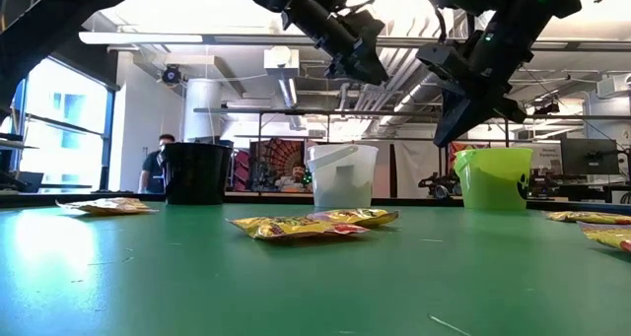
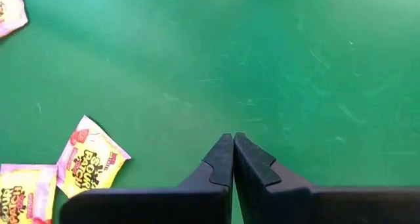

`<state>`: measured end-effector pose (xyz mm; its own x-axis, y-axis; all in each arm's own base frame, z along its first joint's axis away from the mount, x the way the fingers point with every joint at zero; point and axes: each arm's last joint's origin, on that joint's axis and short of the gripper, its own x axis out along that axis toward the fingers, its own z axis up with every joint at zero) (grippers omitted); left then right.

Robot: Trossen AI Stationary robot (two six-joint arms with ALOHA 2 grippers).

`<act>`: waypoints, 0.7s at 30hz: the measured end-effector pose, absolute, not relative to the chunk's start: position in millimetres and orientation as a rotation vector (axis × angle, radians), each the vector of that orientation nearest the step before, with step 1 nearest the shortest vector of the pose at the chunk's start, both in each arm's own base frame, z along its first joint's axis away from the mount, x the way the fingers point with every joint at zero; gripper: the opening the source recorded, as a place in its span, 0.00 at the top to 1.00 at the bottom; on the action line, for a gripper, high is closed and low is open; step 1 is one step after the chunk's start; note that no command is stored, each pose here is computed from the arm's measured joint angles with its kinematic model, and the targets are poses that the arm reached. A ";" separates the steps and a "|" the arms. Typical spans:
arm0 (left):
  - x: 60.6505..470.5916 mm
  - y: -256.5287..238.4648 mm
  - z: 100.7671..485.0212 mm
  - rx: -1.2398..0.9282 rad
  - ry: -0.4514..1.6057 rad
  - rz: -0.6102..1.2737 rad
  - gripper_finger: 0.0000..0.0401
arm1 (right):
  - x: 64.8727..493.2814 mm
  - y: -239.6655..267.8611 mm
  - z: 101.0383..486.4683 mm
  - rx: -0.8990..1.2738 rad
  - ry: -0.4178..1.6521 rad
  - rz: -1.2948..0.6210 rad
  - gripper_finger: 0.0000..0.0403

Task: Sort candy by brand, put in halloween buckets
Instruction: Put the white candy into the white bucket

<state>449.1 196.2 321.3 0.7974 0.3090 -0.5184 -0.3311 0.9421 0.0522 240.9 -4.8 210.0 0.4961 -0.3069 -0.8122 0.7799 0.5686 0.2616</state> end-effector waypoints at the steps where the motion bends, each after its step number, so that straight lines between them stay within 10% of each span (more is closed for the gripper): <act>1: 450.0 195.0 321.8 -0.040 0.543 0.352 0.74 | 241.0 -4.9 210.1 0.670 0.797 -0.717 1.00; 21: 482.8 121.6 279.3 -0.028 0.447 0.448 0.94 | 242.0 -7.4 210.1 0.482 0.886 -0.558 1.00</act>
<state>482.8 121.6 279.3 0.8066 0.4122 -0.4236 -0.4243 0.9028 0.0705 242.0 -7.4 210.1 0.5101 -0.2510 -0.8227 0.6331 0.7570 0.1616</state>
